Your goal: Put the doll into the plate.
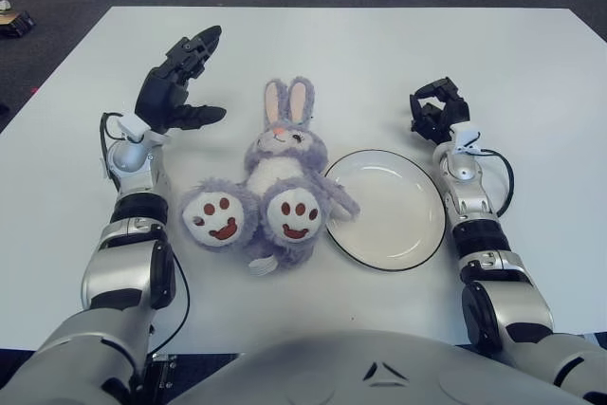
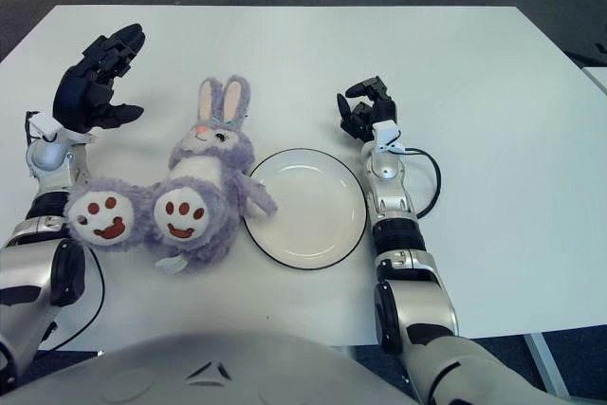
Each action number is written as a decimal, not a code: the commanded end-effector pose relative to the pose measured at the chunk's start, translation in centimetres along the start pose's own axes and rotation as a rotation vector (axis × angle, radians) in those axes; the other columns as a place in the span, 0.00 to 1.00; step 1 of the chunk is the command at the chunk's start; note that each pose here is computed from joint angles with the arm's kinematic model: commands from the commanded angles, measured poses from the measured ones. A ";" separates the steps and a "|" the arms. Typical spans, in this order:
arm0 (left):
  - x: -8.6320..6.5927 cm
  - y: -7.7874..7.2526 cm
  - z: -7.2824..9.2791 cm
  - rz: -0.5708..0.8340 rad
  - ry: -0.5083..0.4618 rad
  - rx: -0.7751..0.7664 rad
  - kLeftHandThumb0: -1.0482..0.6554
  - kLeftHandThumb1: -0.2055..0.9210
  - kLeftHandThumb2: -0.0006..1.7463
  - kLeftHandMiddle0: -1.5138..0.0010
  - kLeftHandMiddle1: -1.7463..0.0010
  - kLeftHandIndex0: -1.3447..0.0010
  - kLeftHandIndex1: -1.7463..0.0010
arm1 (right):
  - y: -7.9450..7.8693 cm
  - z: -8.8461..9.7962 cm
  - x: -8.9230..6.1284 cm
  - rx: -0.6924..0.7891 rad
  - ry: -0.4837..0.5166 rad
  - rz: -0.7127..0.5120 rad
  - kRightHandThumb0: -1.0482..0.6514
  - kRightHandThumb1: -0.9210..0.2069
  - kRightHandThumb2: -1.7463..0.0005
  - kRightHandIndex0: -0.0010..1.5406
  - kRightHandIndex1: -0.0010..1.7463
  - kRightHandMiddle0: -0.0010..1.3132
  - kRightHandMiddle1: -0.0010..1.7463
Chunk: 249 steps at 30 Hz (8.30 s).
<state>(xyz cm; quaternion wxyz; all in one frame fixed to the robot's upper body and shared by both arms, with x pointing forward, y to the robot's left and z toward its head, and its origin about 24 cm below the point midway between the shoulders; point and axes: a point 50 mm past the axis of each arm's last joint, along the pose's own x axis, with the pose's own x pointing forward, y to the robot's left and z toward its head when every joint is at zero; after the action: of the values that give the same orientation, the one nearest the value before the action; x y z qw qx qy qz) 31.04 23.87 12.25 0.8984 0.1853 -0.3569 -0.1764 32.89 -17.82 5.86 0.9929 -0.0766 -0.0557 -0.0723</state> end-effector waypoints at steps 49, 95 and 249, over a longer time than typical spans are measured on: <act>2.1 -1.6 1.4 -0.445 -0.094 0.307 0.18 0.90 0.00 0.85 0.99 0.89 0.99 | -0.3 -3.0 -1.6 -0.058 0.151 0.015 0.40 0.08 0.69 0.54 1.00 0.28 0.94; 3.7 1.2 3.5 -0.732 -0.169 0.617 0.12 0.99 0.01 0.84 1.00 0.88 0.99 | -0.3 -3.0 -1.6 -0.063 0.153 0.025 0.40 0.08 0.69 0.55 1.00 0.27 0.94; 2.6 -6.4 3.8 -1.456 -0.459 0.806 0.47 1.00 0.03 0.79 0.42 0.53 0.97 | -0.6 -2.2 -1.0 -0.030 0.145 -0.038 0.40 0.07 0.71 0.54 0.99 0.29 0.92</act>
<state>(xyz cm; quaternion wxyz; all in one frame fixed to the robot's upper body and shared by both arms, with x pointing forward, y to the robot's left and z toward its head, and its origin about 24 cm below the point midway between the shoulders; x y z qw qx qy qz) 29.27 15.43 14.94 0.3482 0.6243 -0.3999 -0.5737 32.96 -17.99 6.29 0.9916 -0.0785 -0.0508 -0.0898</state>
